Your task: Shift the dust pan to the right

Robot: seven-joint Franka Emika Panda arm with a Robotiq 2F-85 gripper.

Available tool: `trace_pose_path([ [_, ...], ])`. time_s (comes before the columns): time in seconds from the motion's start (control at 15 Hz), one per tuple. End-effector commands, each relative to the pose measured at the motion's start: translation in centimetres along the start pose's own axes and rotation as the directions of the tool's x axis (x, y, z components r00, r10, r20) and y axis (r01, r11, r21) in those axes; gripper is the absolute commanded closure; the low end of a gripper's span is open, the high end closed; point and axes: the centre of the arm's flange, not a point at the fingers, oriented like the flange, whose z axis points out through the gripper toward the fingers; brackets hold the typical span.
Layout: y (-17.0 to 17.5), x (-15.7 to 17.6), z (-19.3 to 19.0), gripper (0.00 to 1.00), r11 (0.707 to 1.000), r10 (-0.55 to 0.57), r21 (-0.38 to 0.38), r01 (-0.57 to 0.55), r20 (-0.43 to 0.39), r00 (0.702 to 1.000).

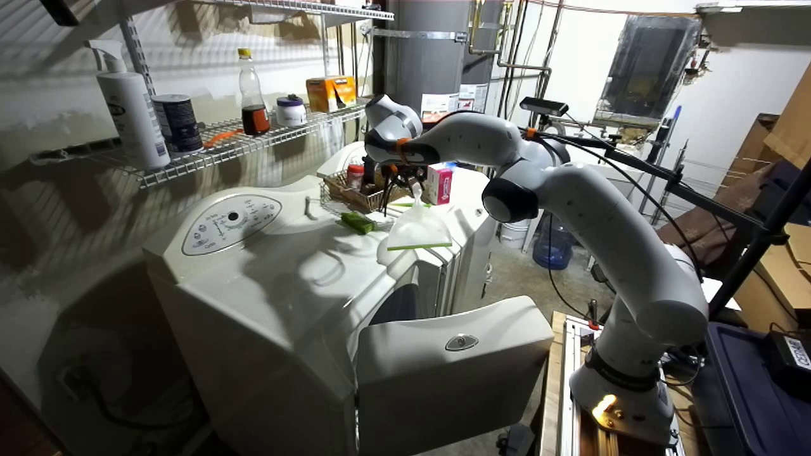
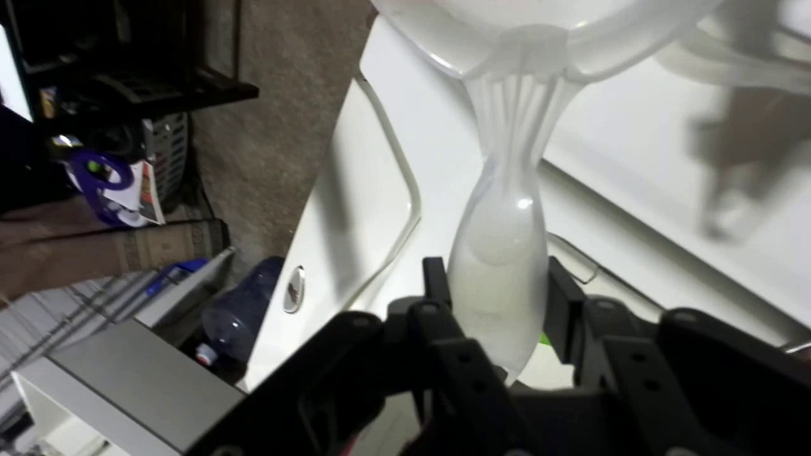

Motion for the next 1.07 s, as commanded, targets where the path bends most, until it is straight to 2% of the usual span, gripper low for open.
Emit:
trace_pose_path([
  [0.0,1.3,3.7,-0.3,0.87,0.98,0.185,-0.077,-0.182,0.036,0.982],
  [0.2,4.1,5.6,-0.1,0.87,0.936,0.337,-0.127,-0.327,0.061,0.94],
  [0.47,6.9,7.2,-0.2,0.87,0.839,0.529,-0.181,-0.512,0.055,0.847],
  [0.67,7.1,7.4,-0.5,0.87,0.745,0.658,-0.174,-0.644,0.03,0.752],
  [1.0,6.4,7.2,-1.5,0.87,0.562,0.819,-0.109,-0.82,-0.059,0.57],
])
